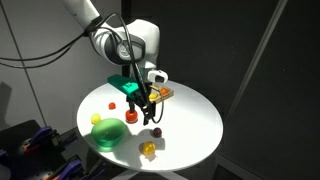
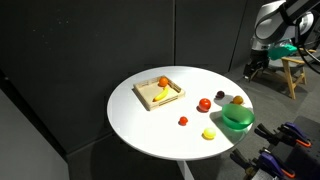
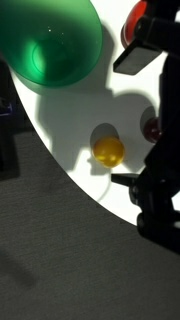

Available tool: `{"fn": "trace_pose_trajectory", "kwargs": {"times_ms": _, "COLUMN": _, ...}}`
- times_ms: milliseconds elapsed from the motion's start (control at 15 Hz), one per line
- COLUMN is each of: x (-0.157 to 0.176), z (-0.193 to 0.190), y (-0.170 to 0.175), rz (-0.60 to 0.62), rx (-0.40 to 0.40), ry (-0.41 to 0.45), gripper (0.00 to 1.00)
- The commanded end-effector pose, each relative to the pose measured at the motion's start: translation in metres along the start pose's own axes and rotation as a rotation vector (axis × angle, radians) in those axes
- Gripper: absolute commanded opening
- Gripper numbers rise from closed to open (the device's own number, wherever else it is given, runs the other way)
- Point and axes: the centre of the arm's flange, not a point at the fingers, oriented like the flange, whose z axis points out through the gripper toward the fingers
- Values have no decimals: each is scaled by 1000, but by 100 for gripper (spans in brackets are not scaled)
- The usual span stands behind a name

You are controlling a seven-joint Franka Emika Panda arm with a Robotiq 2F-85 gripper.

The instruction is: Pick up the yellow object to the right of the green bowl and put it in the green bowl

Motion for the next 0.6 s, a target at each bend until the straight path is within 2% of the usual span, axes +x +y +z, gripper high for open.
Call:
{"fn": "trace_pose_trajectory", "kwargs": {"times_ms": 0, "x": 0, "z": 0, "y": 0, "rz": 0, "rx": 0, "ry": 0, "gripper": 100}}
{"fn": "trace_pose_trajectory", "kwargs": {"times_ms": 267, "x": 0, "z": 0, "y": 0, "rz": 0, "rx": 0, "ry": 0, "gripper": 100}}
{"fn": "trace_pose_trajectory", "kwargs": {"times_ms": 533, "x": 3, "z": 17, "y": -1, "rz": 2, "rx": 0, "ry": -2, "gripper": 100}}
